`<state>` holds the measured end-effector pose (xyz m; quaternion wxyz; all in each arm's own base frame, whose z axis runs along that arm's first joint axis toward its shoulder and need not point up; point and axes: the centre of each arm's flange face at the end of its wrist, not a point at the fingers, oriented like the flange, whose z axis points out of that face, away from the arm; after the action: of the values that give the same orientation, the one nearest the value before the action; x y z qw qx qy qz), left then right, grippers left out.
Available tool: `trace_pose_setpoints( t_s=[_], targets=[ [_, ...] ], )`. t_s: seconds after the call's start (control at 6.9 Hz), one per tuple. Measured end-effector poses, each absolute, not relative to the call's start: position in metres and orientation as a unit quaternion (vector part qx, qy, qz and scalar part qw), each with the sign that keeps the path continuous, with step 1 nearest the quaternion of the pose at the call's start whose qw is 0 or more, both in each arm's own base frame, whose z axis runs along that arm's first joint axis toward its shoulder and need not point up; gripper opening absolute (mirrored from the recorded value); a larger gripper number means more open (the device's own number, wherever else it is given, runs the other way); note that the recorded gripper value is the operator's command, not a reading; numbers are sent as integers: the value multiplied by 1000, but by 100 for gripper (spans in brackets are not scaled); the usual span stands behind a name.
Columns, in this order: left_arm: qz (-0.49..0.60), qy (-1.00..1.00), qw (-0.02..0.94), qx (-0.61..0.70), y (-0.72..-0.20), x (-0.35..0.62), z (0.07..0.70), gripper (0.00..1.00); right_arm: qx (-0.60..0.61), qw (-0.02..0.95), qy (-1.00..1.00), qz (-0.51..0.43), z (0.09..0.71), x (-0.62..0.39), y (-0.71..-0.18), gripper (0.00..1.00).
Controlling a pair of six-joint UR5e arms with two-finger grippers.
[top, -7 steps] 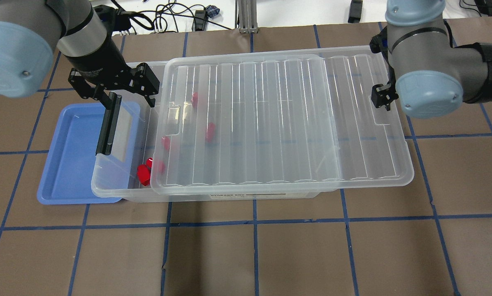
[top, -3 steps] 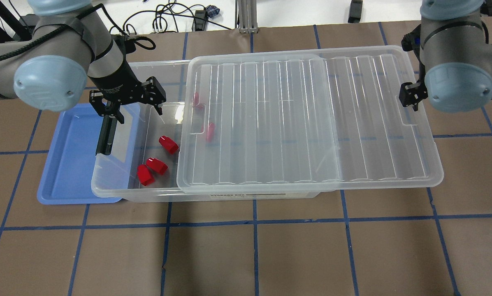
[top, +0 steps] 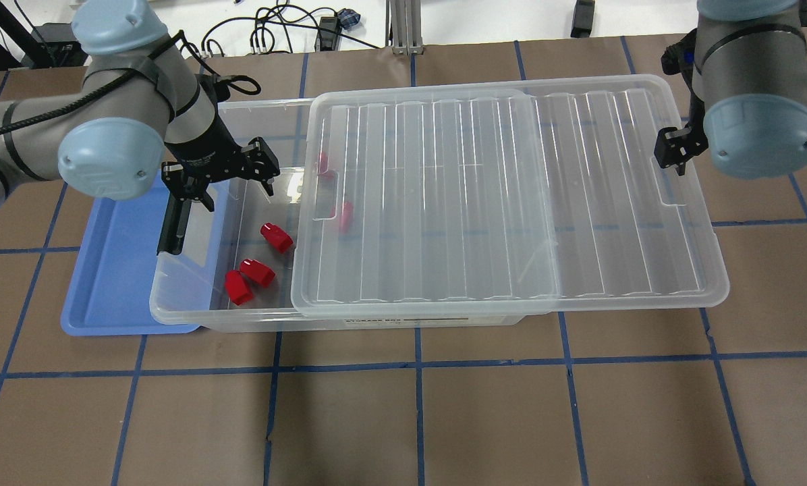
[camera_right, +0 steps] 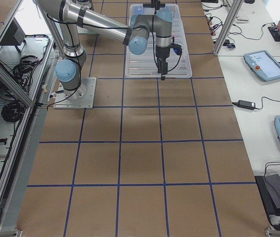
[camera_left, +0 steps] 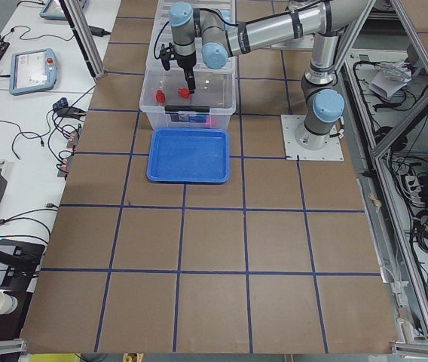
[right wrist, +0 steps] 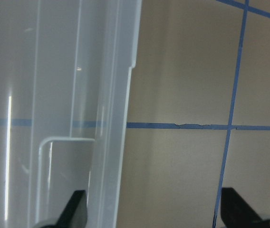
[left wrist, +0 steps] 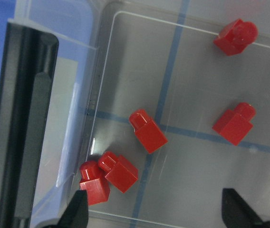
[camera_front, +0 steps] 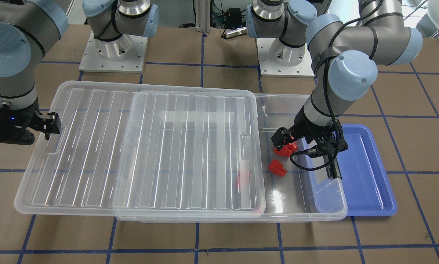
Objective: Place red block in blue tray from box
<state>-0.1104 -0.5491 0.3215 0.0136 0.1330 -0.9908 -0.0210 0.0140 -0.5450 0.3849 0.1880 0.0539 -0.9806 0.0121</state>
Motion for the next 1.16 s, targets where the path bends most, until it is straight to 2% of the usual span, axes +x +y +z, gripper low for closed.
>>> trace_pose_setpoints(
  t_s=[0.43,0.58,0.87,1.01,1.16],
  targets=[
    [-5,-984,16,176,-549,-113,256,100,67,51,-996,8,472,54,-545,100],
    [-10,-982,15,186,-550,-114,243,97,58,12,-998,1,499,77,-537,100],
    [-23,-981,13,191,-552,-115,219,95,5,-14,-1000,-3,518,123,-522,100],
    [-32,-981,12,192,-552,-115,209,75,-5,-20,-1000,-3,518,132,-521,100],
    [-39,-981,11,192,-553,-116,199,65,-8,-22,-1000,1,517,136,-523,100]
  ],
)
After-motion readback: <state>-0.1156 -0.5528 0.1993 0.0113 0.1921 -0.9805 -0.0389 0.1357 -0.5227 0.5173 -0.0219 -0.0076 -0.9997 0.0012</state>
